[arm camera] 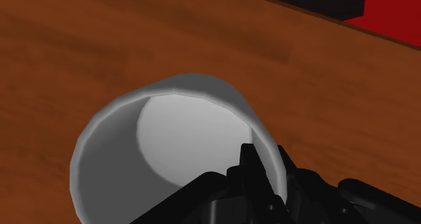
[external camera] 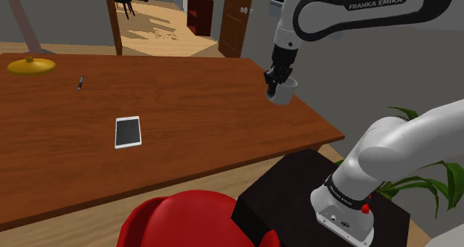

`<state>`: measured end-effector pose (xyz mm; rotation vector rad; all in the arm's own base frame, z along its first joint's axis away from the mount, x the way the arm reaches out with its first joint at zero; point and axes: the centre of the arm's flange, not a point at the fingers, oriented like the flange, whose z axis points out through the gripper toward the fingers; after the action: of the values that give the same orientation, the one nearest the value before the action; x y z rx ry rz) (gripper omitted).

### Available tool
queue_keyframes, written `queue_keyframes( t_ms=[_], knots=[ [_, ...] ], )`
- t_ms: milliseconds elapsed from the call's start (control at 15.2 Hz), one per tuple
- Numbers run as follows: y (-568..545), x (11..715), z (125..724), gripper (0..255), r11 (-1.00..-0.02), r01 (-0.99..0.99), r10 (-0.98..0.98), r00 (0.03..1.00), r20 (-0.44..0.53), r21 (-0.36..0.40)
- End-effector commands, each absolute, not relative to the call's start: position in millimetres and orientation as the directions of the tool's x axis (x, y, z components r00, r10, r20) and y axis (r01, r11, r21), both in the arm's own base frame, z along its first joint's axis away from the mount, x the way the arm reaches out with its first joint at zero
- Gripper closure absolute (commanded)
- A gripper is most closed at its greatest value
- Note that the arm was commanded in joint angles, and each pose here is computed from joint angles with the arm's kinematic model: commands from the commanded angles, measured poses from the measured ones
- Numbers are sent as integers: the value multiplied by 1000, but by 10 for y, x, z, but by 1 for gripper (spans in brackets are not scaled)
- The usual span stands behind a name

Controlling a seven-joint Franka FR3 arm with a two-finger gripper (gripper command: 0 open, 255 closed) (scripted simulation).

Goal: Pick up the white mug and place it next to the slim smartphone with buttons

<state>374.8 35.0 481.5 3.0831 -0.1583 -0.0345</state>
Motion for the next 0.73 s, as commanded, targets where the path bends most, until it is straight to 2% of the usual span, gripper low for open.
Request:
queue_keyframes(
  t_ms=[0, 660],
  knots=[
    [423, 3850, 4858, 255, -993, -102, -103, 994, -20, 55],
    [1227, 4897, 4865, 255, -993, -102, -103, 994, -20, 55]
  ],
)
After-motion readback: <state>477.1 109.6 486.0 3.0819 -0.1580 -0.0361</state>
